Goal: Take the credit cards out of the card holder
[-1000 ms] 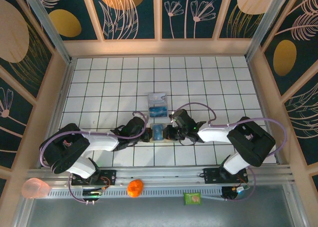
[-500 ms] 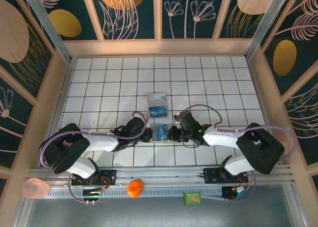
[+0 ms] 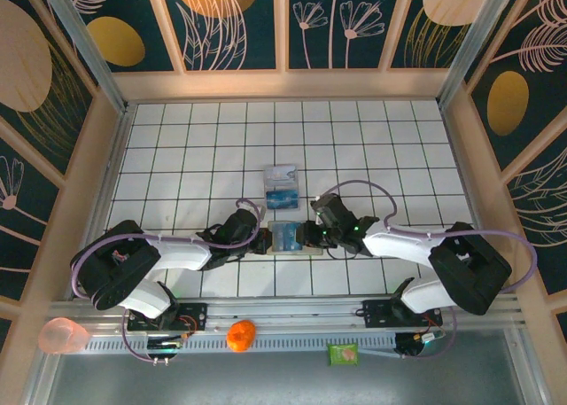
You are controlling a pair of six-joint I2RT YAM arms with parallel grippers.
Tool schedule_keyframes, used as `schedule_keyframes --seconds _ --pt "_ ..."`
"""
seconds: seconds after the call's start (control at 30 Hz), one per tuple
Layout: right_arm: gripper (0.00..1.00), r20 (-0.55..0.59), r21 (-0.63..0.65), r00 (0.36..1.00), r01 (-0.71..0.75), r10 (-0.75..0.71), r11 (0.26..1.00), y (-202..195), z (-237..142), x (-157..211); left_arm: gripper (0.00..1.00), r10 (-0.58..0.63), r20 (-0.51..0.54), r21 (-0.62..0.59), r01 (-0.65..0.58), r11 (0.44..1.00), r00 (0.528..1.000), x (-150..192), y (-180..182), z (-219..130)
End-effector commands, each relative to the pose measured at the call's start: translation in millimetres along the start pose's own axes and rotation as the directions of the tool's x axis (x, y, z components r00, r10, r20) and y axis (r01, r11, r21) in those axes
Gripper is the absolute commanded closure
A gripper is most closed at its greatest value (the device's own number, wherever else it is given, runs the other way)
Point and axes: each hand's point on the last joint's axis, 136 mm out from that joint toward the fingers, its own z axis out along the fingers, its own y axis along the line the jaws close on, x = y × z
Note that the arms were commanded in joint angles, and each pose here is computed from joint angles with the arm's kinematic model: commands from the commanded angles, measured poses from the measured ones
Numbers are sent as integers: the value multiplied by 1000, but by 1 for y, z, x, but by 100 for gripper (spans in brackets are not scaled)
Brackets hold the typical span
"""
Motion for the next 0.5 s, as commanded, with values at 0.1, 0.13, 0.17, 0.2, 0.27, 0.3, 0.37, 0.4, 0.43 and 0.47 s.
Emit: schedule_keyframes --seconds 0.1,0.13,0.17,0.2,0.27,0.3,0.37,0.4,0.43,0.47 --pt "70 -14 58 1000 1 0 998 -14 11 -5 100 -2 -71 -33 -1 999 997 18 11 1" --pt "70 -17 55 1000 -1 2 998 -15 12 -3 100 -2 -70 -32 -1 999 998 17 11 1" --pt "69 -19 54 1000 -5 6 999 -16 13 -3 100 -1 -70 -30 -2 1000 998 17 10 1" --pt "69 -21 45 1000 -4 4 999 -15 14 -2 100 -1 -73 -29 -2 1000 997 18 10 1" --pt "69 -31 23 1000 2 -2 1000 -11 15 -1 100 1 -73 -27 -3 1000 997 17 9 1" --pt "70 -35 8 999 7 -7 1000 -8 15 0 100 1 -74 -25 -2 1000 997 17 9 1" --pt "70 -36 -6 999 12 -12 1000 -5 15 -1 100 3 -78 -23 -4 1000 997 18 8 2" --pt "70 -38 -5 999 13 -13 1000 -5 15 -1 100 2 -79 -20 -4 1000 997 18 8 2" --pt "70 -40 0 999 13 -13 1000 -5 16 -1 100 4 -81 -20 -5 1000 997 18 8 2" --pt "70 -47 17 999 10 -9 1000 -9 17 1 100 3 -81 -18 -5 1000 997 18 8 2"
